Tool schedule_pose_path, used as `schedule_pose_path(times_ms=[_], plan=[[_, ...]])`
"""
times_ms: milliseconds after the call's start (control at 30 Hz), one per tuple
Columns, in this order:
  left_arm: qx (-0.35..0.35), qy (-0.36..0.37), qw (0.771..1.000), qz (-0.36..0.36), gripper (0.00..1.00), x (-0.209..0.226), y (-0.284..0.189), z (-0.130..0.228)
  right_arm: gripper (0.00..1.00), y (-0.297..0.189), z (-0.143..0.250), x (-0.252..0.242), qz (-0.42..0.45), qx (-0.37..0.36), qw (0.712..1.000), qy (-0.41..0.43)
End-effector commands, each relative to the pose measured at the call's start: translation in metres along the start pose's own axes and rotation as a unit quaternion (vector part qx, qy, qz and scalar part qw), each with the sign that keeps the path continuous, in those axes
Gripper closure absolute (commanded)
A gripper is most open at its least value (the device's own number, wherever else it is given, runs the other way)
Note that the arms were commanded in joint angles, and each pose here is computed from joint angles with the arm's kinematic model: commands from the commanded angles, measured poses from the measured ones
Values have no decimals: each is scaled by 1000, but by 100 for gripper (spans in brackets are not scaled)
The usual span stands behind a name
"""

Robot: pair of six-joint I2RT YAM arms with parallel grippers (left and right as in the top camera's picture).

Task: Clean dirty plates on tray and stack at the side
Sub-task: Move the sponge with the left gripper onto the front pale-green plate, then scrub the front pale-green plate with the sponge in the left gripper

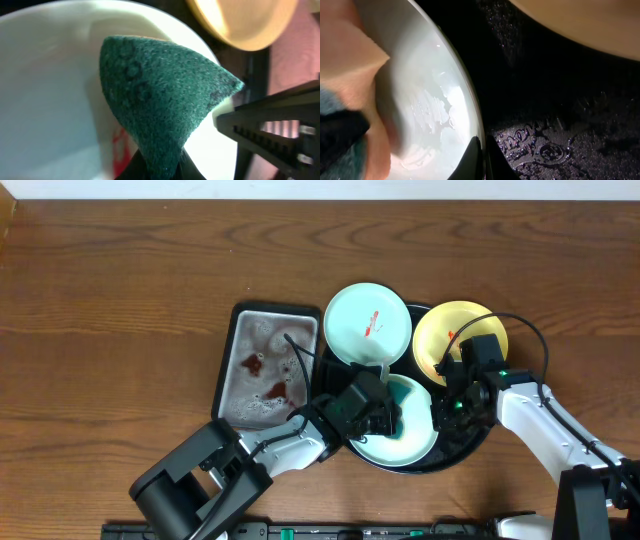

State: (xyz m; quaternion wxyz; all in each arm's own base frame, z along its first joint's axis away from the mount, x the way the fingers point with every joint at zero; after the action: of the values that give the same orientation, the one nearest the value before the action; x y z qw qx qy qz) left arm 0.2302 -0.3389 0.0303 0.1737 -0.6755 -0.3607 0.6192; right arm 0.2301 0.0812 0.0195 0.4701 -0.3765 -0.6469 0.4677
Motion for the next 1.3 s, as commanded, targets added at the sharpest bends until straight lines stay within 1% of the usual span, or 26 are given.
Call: schedule_pose_path(times_ms=[0,67,167,233,300,500,600,767,900,1067,1200,1267], plan=[[-37,-14,998,-52,92,18,0,-12,99,-1,-4,4,-12,-4,1000,-10],[-53,-31,994,-89,92,36,-3,-18,99,-1,-4,4,-12,-4,1000,-10],[-54,-68,990,-113,93,50,-9,-22,99,-1,-4,4,-12,-4,1000,-10],[-54,-75,989,-117,92,52,-14,-25,99,-1,-4,4,-12,-4,1000,-10],[-58,-72,990,-106,93,44,-20,-28,99,-1,-4,3,-12,-4,1000,-10],[-80,-28,996,-36,93,-5,-46,-36,99,-1,-5,3,-11,-6,1000,-11],[-91,-21,995,-17,92,-16,-50,-39,99,-1,-5,3,-11,-6,1000,-11],[-93,-13,996,-14,93,-16,-34,-35,99,-1,-5,3,-12,-6,1000,-11],[-79,-1,997,-11,92,-12,-10,-22,99,-1,-5,3,-12,-6,1000,-11],[-66,-3,997,-41,92,9,6,-14,99,-1,-5,3,-12,-6,1000,-11],[-59,-28,994,-90,93,34,0,-15,99,-1,-5,3,-12,-6,1000,-11],[-69,-47,990,-114,93,45,-7,-20,99,-1,-5,3,-12,-6,1000,-11]])
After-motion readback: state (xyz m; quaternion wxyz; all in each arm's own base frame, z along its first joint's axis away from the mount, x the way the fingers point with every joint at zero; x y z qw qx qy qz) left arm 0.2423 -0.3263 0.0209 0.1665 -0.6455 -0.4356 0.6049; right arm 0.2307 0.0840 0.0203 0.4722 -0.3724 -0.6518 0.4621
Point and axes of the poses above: each gripper's point midway between its finger pads, its own y axis out along the fingers, its own x axis along the line the jaws close on, z = x × y, the point moved 1 cm from there along -y, back along the fingers, and after that the axes turned 11 degrees about -y, right-handed, at the moved point
